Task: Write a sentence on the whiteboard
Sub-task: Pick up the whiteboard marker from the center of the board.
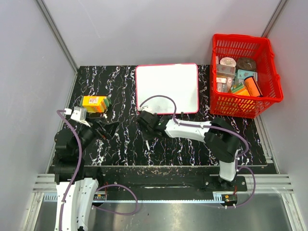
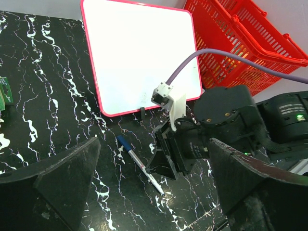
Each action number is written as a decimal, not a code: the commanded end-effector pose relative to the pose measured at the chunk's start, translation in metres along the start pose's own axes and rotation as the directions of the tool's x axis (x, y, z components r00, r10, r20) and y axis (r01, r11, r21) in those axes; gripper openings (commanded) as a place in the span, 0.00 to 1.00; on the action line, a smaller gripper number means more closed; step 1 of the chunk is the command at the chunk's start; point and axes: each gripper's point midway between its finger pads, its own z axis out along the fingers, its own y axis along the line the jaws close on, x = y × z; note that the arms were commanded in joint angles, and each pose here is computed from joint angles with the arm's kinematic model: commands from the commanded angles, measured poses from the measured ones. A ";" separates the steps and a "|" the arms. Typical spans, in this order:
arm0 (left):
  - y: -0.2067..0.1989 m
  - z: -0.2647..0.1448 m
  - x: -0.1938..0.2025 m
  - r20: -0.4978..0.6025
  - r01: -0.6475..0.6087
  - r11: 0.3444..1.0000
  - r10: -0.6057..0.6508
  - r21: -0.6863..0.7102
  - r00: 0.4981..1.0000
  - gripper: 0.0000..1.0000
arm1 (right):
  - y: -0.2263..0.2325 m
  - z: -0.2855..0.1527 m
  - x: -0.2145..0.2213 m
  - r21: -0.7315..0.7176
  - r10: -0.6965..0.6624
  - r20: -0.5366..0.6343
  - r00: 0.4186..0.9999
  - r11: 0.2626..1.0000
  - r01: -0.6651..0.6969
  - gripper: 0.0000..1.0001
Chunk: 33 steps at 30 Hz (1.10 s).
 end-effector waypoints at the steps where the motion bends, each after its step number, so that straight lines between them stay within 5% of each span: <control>1: 0.000 0.002 -0.011 0.043 -0.036 0.999 0.036 0.004 0.998 0.99 | -0.001 0.013 -0.005 0.040 -0.012 0.011 1.000 0.999 0.012 0.42; 10: 0.000 0.002 -0.010 0.043 -0.036 0.999 0.036 0.005 0.998 0.99 | -0.005 0.040 0.014 0.060 -0.006 -0.042 0.999 0.998 0.009 0.41; 12: 0.000 0.002 -0.010 0.044 -0.036 0.999 0.036 0.002 0.998 0.99 | -0.009 0.045 0.018 0.089 -0.013 -0.053 0.999 0.996 0.018 0.23; 16: 0.001 0.002 -0.012 0.050 -0.035 0.999 0.035 -0.003 0.998 0.99 | -0.022 0.054 0.026 0.188 -0.066 -0.081 0.995 0.979 0.080 0.02; 22: -0.001 -0.001 -0.015 0.061 -0.045 0.999 0.045 -0.006 0.997 0.99 | -0.032 0.053 0.035 0.252 -0.093 -0.129 0.987 0.960 0.123 0.00; 28: -0.011 -0.009 -0.020 0.115 -0.095 0.995 0.091 0.027 0.989 0.99 | 0.003 -0.002 -0.008 0.056 -0.001 0.059 0.998 0.998 -0.002 0.00; 33: -0.014 0.001 -0.007 0.033 -0.030 0.996 0.028 0.081 0.999 0.99 | 0.007 -0.077 -0.052 -0.100 0.130 0.305 0.943 0.990 -0.104 0.00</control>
